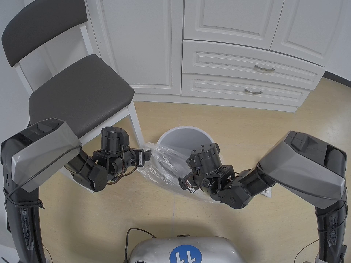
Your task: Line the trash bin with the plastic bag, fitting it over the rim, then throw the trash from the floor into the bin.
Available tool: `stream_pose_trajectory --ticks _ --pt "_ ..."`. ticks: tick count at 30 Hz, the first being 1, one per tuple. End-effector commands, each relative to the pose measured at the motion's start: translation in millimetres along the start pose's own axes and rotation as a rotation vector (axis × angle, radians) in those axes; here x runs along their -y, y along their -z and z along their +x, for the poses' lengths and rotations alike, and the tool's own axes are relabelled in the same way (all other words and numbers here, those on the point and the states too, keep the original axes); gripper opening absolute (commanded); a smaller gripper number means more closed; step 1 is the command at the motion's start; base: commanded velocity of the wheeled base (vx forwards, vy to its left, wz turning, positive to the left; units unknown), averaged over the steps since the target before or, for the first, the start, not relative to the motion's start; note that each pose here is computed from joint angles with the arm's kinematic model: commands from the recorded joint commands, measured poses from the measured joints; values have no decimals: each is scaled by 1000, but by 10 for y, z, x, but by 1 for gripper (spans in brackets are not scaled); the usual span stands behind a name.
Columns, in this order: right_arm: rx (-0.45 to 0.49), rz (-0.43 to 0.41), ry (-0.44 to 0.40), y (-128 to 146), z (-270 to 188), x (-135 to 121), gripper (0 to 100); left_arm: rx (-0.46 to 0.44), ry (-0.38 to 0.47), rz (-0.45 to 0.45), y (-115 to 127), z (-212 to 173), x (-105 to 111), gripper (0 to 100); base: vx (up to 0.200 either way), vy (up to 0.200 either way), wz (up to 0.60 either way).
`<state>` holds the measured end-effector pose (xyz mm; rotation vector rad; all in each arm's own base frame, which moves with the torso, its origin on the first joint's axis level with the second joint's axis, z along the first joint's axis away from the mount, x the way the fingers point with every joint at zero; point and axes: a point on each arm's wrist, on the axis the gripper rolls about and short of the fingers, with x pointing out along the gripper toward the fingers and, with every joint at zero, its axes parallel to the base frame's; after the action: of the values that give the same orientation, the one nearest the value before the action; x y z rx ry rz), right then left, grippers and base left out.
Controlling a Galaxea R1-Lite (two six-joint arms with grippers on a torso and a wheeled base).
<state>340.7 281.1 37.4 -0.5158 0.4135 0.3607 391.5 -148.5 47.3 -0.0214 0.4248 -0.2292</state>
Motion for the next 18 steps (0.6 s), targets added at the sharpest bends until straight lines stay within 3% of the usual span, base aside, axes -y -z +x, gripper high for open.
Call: stream_pose_trajectory --ticks 1,7,8,18 --pt "-33 -6 4 129 165 -52 100 2 1 -1 3 5 0 100 0 0 0" --pt "-40 -2 18 168 259 -31 100 1 -1 -1 14 16 -1 100 0 0 0" --pt "-38 0 20 161 263 -23 0 1 -1 -1 14 16 -1 100 0 0 0" --pt "40 40 48 -125 142 148 0 6 -4 -1 7 27 1 100 0 0 0"
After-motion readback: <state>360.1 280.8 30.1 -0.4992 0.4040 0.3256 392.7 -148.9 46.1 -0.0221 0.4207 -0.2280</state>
